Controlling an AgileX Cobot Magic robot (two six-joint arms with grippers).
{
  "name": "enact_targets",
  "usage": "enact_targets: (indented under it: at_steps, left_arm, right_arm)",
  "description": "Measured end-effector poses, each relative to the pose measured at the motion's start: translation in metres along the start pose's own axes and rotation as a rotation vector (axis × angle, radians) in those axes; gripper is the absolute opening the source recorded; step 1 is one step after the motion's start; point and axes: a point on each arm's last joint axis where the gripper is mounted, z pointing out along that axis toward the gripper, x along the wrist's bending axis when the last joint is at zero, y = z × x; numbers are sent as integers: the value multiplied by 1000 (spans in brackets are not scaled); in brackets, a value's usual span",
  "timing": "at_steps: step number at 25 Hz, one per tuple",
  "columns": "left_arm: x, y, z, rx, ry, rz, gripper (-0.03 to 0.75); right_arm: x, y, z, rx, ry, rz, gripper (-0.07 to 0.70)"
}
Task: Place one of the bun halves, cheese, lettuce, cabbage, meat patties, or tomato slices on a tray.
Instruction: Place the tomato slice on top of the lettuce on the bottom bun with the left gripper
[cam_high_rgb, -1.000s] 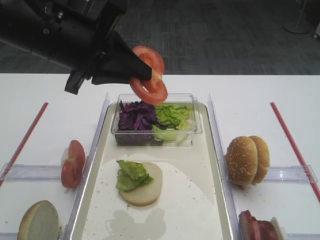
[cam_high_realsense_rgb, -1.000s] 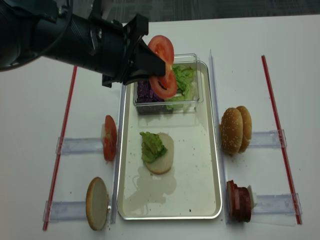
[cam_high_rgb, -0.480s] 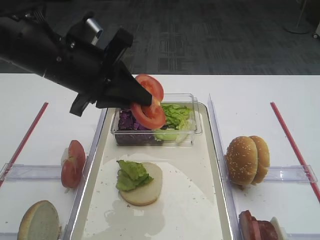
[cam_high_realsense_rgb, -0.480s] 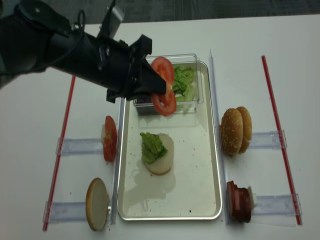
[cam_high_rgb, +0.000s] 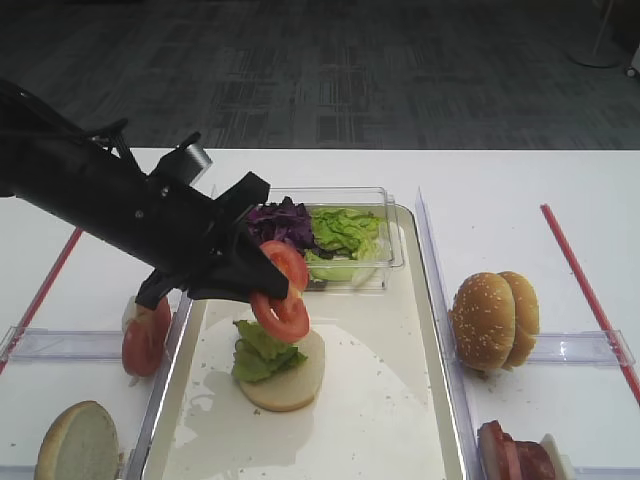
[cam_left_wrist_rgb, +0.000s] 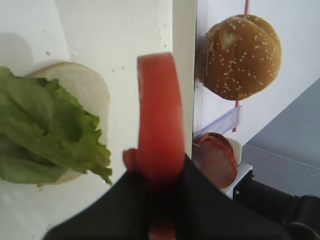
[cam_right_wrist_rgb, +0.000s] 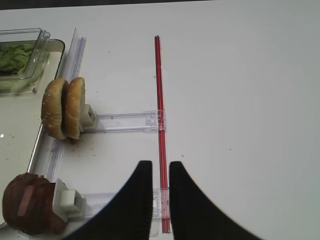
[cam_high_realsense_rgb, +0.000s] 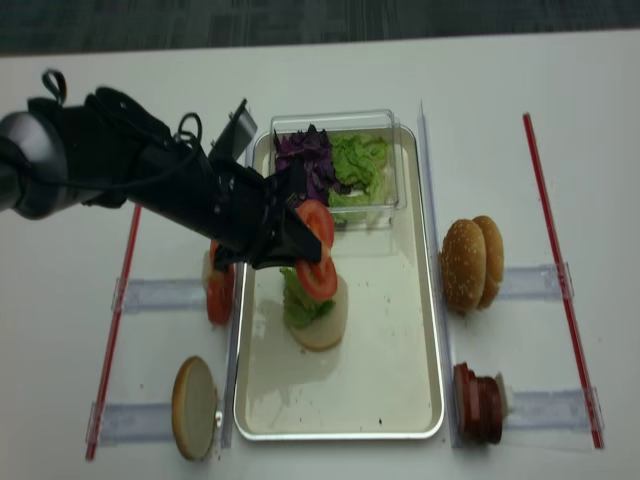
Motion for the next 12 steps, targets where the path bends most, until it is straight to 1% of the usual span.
enact_targets:
  at_steps: [9, 12]
  left_arm:
    - [16, 1, 14, 31, 7, -42, 52]
    - [21, 2, 18, 43, 10, -47, 52]
  right_arm:
    - [0, 0, 0, 0, 0, 0, 130]
    - [0, 0, 0, 0, 0, 0, 130]
